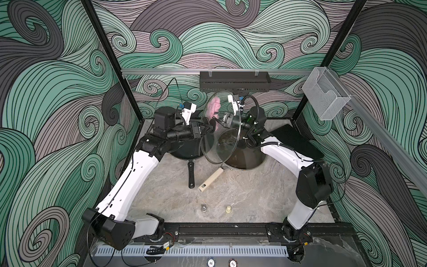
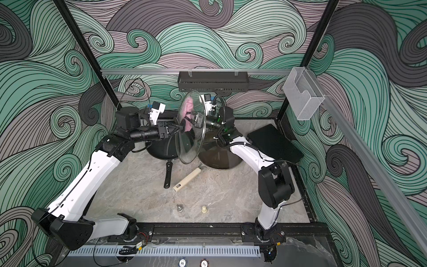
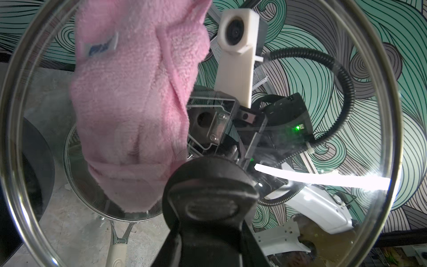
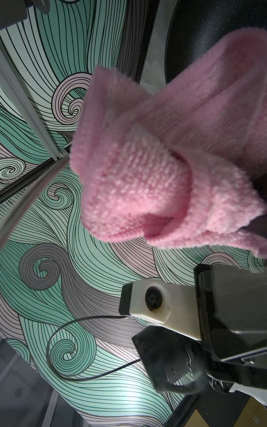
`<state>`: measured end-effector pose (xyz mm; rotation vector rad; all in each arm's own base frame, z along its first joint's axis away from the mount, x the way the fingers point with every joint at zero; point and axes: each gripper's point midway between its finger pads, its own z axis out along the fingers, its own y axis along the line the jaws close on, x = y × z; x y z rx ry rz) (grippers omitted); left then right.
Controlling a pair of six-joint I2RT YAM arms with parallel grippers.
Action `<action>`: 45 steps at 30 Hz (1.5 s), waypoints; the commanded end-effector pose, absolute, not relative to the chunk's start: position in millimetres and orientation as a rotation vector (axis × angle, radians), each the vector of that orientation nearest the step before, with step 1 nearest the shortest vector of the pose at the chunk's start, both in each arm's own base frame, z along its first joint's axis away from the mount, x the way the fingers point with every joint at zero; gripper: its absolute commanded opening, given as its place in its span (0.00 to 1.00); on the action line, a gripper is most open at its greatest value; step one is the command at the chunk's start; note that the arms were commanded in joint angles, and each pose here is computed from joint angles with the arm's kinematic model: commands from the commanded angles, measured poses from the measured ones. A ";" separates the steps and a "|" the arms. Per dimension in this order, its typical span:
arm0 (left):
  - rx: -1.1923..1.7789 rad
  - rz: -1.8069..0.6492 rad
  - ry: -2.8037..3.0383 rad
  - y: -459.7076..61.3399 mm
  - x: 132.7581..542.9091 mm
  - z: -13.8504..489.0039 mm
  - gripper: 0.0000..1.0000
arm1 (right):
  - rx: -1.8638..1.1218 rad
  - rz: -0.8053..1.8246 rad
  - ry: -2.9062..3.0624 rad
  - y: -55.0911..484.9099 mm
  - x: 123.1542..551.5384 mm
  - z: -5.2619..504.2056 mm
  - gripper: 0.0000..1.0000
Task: Wipe the pot lid with a cloth
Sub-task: Wipe the pot lid.
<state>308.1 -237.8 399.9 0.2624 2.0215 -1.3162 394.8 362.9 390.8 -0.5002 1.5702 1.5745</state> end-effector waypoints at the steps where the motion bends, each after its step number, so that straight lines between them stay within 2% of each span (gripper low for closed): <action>1: 0.483 -1.445 1.782 -249.2 272.1 464.0 0.00 | -0.532 1.590 1.550 372.4 397.3 391.7 0.00; 11: 0.503 -1.489 1.716 -255.0 278.2 486.9 0.00 | -0.540 1.629 1.608 385.5 395.6 362.9 0.00; 23: 0.426 -1.374 1.713 -255.3 316.2 493.1 0.00 | -0.576 1.686 1.667 392.4 354.0 341.0 0.00; 31: 0.341 -1.216 1.795 -244.9 343.4 467.4 0.00 | -0.539 1.699 1.645 371.8 322.8 345.1 0.00; 38: 0.317 -1.182 1.842 -237.2 347.1 451.7 0.00 | -0.546 1.661 1.600 352.8 301.5 364.3 0.00; 45: 0.292 -1.168 1.856 -227.8 344.1 445.1 0.00 | -0.547 1.579 1.578 333.6 298.0 384.6 0.00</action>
